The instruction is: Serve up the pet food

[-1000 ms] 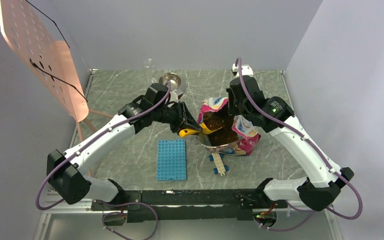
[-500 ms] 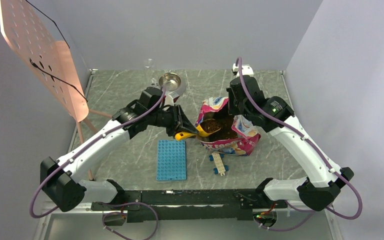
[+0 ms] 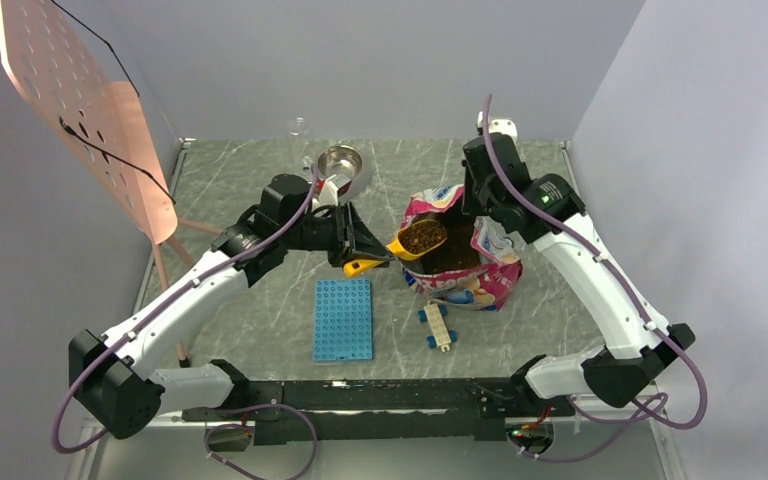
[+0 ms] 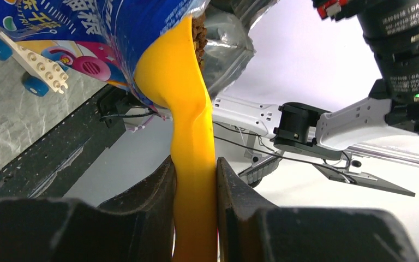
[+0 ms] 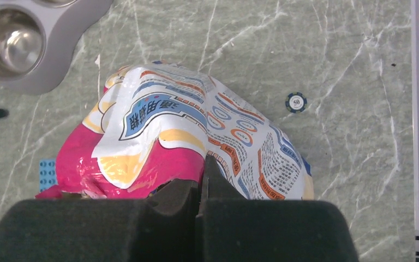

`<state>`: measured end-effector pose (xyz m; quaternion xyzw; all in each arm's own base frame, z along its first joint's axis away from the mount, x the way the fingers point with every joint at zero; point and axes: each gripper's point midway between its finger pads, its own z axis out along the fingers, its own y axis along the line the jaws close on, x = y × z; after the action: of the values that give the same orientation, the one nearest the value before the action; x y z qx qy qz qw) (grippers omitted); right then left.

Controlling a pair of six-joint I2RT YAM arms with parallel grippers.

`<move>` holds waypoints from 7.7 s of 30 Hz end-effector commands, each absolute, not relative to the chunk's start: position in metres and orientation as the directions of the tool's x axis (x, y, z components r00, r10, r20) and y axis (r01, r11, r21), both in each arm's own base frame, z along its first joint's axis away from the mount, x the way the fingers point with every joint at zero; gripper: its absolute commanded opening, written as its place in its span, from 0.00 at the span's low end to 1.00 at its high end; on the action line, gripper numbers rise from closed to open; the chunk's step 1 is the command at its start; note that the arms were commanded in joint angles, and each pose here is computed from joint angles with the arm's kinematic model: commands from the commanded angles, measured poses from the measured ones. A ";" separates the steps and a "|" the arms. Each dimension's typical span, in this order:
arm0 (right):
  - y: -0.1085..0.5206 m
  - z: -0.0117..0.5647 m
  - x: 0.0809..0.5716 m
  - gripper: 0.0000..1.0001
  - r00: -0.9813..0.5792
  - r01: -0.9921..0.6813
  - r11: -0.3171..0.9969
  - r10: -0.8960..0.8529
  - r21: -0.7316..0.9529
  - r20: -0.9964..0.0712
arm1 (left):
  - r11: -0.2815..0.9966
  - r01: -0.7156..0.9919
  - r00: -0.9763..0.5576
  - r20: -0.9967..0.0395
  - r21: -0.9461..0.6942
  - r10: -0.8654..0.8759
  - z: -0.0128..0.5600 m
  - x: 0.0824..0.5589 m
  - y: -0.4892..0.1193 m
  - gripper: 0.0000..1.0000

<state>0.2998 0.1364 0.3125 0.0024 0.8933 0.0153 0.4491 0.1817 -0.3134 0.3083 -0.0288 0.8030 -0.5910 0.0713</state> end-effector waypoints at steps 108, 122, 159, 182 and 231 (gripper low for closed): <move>0.078 0.424 0.283 0.00 -0.324 -0.036 0.971 0.214 0.237 -0.922 | 0.097 0.382 -0.677 -0.350 -0.919 -0.647 0.332 0.424 -0.294 0.00; 0.081 0.412 0.300 0.00 -0.363 -0.019 0.981 0.173 0.193 -0.916 | 0.095 0.329 -0.673 -0.304 -0.940 -0.674 0.258 0.438 -0.259 0.00; 0.077 0.405 0.295 0.00 -0.364 -0.012 0.984 0.162 0.178 -0.917 | 0.074 -0.226 -0.556 0.066 -0.971 -0.829 0.181 0.460 -0.191 0.00; 0.071 0.408 0.296 0.00 -0.350 0.007 0.988 0.149 0.156 -0.925 | -0.014 -0.573 -0.438 0.320 -0.820 -0.840 0.184 0.474 -0.193 0.00; 0.077 0.401 0.293 0.00 -0.370 -0.021 0.986 0.146 0.165 -0.917 | 0.017 -0.130 -0.779 0.091 -0.991 -0.621 0.235 0.407 -0.249 0.00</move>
<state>0.2755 0.0643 0.3194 0.0187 0.9082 0.0049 0.4181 0.4370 -0.2276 0.1868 -0.4219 0.7043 -0.5576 0.1225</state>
